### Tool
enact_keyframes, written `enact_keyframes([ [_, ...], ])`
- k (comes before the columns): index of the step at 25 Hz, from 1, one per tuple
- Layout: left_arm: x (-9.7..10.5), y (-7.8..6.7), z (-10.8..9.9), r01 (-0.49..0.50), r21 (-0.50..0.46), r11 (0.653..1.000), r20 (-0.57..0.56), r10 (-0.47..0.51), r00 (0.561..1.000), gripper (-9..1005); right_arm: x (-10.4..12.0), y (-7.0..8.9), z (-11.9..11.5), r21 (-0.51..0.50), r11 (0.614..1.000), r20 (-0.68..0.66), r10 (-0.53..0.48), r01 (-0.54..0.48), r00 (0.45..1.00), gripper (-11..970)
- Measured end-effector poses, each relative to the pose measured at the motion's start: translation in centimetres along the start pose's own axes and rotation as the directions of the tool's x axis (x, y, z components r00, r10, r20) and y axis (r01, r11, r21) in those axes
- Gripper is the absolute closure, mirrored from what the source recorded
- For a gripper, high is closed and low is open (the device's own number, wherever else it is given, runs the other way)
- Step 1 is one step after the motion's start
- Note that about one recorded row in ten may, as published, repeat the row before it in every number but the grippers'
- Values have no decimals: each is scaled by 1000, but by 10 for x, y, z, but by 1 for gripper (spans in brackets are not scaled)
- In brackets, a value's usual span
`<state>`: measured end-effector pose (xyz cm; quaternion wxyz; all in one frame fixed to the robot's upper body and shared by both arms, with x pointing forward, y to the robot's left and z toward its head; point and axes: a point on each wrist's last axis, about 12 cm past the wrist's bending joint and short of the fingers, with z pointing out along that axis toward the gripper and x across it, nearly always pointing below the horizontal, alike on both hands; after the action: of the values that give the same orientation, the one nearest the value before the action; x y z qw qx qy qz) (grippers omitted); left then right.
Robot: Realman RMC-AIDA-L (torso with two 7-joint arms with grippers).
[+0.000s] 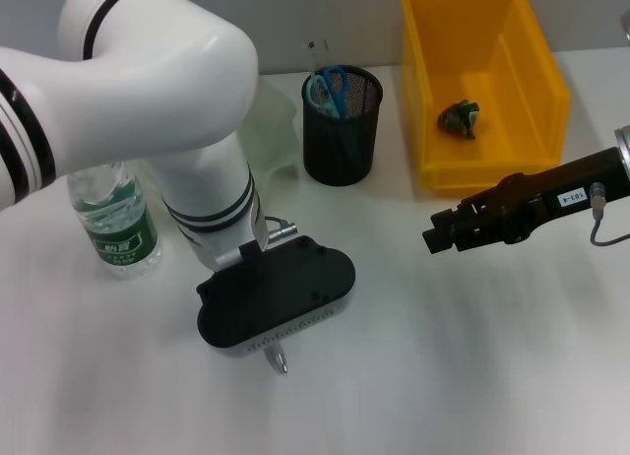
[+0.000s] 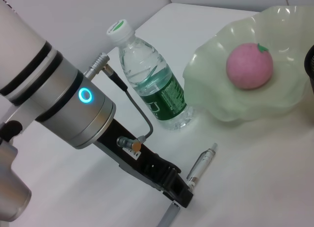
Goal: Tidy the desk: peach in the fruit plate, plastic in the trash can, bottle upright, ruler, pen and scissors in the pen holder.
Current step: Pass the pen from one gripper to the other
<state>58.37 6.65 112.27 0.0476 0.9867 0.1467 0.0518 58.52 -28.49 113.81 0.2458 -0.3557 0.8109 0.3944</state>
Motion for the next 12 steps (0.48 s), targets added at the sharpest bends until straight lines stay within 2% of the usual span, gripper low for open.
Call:
enact_keyframes([
  [12,1,-1,2,-2,-2,1000,2,2,1000,838,0,0,0,3,1000,-7,-1,1,1000,498],
])
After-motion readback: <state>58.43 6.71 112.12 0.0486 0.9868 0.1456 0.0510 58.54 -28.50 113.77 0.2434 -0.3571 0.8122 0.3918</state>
